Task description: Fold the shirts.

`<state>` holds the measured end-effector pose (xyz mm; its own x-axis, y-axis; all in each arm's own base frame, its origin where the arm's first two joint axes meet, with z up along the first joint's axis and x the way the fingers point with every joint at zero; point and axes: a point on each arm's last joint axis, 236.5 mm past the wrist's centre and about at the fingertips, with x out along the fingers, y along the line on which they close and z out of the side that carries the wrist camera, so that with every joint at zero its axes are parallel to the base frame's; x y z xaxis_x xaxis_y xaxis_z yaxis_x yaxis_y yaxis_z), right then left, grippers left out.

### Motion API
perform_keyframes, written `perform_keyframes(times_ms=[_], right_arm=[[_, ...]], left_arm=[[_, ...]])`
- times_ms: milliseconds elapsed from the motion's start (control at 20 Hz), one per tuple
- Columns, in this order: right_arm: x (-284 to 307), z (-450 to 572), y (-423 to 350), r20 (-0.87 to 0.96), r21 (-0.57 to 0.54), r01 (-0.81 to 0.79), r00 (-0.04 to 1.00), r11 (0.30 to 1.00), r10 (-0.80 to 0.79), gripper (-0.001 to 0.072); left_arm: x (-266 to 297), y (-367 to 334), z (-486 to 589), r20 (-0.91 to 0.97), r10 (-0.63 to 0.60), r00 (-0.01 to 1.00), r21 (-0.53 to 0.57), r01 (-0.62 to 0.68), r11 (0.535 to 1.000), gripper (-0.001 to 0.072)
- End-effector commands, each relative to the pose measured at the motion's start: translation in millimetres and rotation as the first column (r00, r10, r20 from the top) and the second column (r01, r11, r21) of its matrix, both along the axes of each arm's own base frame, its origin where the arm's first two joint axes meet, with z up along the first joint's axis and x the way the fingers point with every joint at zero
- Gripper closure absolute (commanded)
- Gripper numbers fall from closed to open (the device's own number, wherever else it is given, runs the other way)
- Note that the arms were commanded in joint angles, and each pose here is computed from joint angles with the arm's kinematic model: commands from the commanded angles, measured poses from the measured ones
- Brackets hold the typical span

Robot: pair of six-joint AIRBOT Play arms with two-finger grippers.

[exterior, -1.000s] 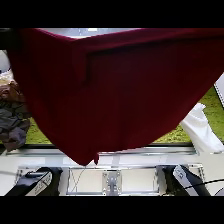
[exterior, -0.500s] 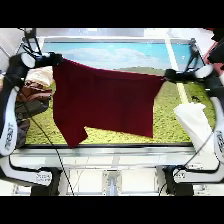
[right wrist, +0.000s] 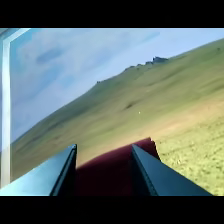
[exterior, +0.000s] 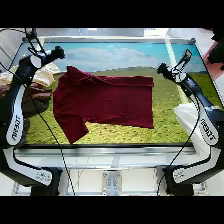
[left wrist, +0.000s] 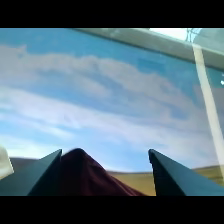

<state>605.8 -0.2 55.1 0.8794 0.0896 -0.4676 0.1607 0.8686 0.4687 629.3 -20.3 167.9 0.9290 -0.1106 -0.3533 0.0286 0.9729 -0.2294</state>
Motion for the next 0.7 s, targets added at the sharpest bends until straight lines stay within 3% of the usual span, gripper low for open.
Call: perform_keyframes(times_ms=[0,150,250,450,650], right_arm=[[-10,64,-23,0.074,-0.113,-0.007,0.997,0.994,0.016,0.0315],[-59,111,-71,0.027,-0.213,0.008,1.0,0.977,-0.003,0.0315],[-95,125,-94,-0.042,-0.23,0.014,0.999,0.973,-0.024,0.0314],[-147,99,-102,-0.172,-0.229,-0.022,0.985,0.973,-0.019,0.0292],[-189,24,-66,-0.288,-0.085,-0.078,0.956,0.993,0.051,0.029]], left_arm=[[-23,20,82,0.095,0.002,0.995,0.108,-0.012,0.994,0.0081],[-83,77,127,0.058,0.09,0.994,0.292,-0.103,0.951,0.0081],[-125,122,128,0.001,0.187,0.982,0.332,-0.176,0.926,0.0082],[-205,161,9,-0.238,0.28,0.93,0.146,-0.251,0.957,0.0082],[-276,107,-133,-0.495,0.188,0.848,-0.133,-0.288,0.948,0.0083]])
